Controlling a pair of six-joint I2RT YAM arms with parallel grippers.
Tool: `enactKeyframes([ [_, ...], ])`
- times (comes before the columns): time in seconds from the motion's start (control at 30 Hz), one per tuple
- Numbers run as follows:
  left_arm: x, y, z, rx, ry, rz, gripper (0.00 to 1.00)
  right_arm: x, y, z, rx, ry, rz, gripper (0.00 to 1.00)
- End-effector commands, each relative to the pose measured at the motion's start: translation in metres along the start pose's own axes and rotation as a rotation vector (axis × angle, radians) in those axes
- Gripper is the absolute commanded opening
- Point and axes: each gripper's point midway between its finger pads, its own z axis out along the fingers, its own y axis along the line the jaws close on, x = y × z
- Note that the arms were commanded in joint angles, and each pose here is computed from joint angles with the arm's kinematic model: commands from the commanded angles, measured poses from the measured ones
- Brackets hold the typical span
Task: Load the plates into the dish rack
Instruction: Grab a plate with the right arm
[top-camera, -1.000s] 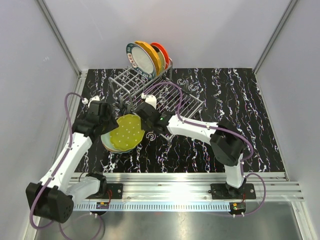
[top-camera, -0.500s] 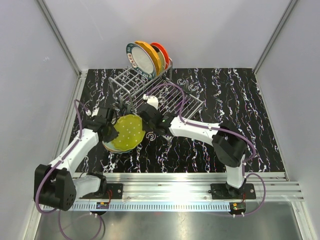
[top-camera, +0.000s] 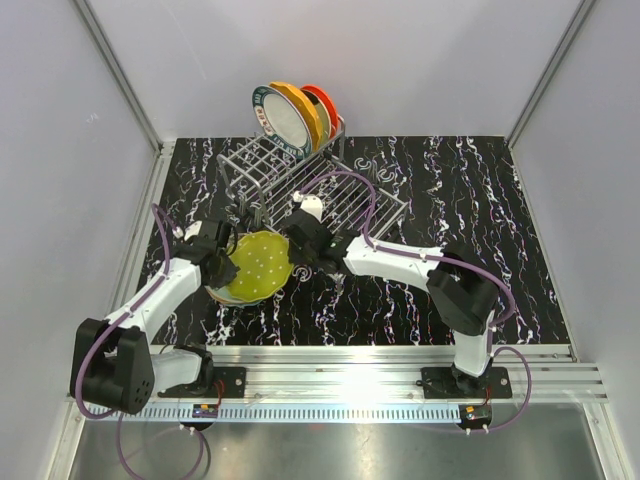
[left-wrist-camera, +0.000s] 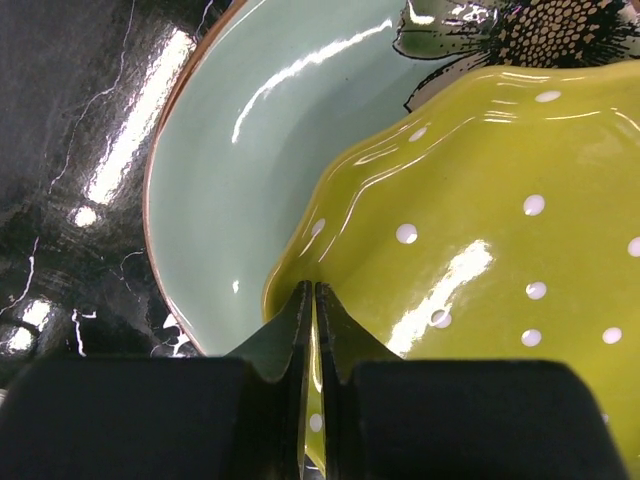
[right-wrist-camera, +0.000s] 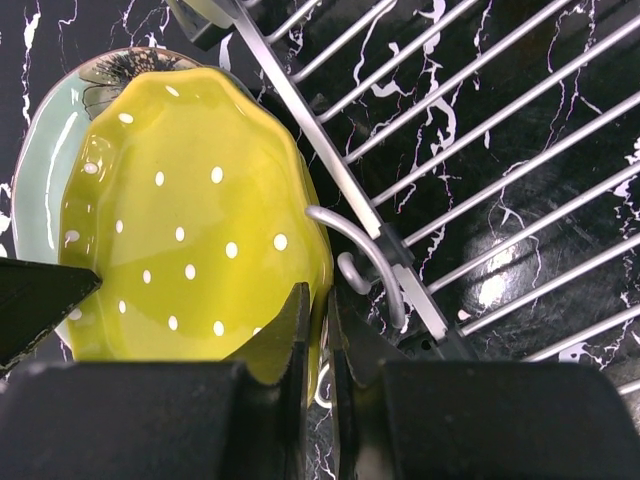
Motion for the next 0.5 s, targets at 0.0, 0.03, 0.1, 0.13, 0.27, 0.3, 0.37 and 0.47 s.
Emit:
enactKeyframes([
  [0.0, -0.002, 0.003, 0.006, -0.014, -0.021, -0.026, 0.04, -0.028, 0.026, -0.025, -0.120, -0.060, 0.056, 0.15],
  [0.03, -0.001, 0.003, 0.007, -0.013, -0.019, -0.026, 0.04, -0.029, 0.027, -0.025, -0.125, -0.061, 0.071, 0.15],
  [0.1, 0.001, 0.002, 0.008, -0.004, -0.013, -0.025, 0.02, -0.027, 0.029, -0.026, -0.136, -0.051, 0.080, 0.18],
  [0.13, 0.002, 0.002, 0.008, 0.002, -0.012, -0.026, 0.02, -0.026, 0.028, -0.025, -0.136, -0.046, 0.086, 0.19],
  [0.27, 0.003, 0.000, 0.007, 0.015, -0.009, -0.026, 0.02, -0.023, 0.028, -0.024, -0.137, -0.029, 0.098, 0.26],
  [0.3, 0.003, 0.000, 0.007, 0.018, -0.006, -0.026, 0.02, -0.022, 0.028, -0.024, -0.137, -0.024, 0.100, 0.28],
  [0.37, 0.004, -0.001, 0.007, 0.023, -0.003, -0.025, 0.02, -0.020, 0.027, -0.023, -0.135, -0.014, 0.104, 0.31],
  [0.47, 0.004, -0.002, 0.007, 0.027, -0.001, -0.024, 0.02, -0.015, 0.027, -0.021, -0.138, 0.004, 0.107, 0.36],
])
